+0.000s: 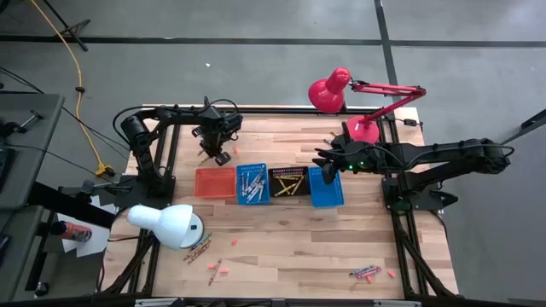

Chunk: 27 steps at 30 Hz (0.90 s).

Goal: Sort crayons
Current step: Put the top left yellow crayon into the black bin

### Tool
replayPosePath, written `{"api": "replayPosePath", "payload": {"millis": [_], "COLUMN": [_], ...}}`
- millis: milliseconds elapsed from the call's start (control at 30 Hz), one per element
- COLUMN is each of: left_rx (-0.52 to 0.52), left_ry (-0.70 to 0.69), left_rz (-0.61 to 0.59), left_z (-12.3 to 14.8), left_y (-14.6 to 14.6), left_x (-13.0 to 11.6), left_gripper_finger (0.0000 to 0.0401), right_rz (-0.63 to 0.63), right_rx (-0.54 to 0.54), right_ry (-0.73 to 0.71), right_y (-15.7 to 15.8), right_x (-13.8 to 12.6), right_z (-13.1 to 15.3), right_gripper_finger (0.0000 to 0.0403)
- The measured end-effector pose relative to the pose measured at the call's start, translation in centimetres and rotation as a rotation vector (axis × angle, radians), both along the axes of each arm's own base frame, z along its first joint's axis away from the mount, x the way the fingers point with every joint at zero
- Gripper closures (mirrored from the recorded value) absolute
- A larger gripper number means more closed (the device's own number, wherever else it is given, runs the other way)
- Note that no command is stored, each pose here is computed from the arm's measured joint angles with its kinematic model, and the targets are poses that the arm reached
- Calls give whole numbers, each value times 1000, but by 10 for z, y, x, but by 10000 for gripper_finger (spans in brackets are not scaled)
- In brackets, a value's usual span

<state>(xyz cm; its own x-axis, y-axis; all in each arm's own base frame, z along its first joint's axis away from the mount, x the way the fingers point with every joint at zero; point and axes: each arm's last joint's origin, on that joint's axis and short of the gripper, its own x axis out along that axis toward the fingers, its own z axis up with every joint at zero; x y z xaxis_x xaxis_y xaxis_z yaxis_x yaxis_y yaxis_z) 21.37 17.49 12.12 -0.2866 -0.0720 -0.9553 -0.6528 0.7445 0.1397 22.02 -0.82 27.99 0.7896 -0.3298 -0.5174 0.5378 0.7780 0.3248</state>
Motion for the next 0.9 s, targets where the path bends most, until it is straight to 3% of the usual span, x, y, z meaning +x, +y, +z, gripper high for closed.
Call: {"api": "replayPosePath", "payload": {"millis": [367, 900], "left_rx": [-21, 54], "left_ry": [-32, -331], "left_rz": [-3, -46], "left_z": [2, 60], "left_y": [0, 9], "left_x": [1, 17], "left_gripper_finger": [399, 401], "right_rz": [0, -12], "right_rx": [0, 18], "right_ry": [0, -6], "right_y": [0, 0], "right_x": [0, 0], "right_z": [0, 0], "right_gripper_finger": [245, 245]}}
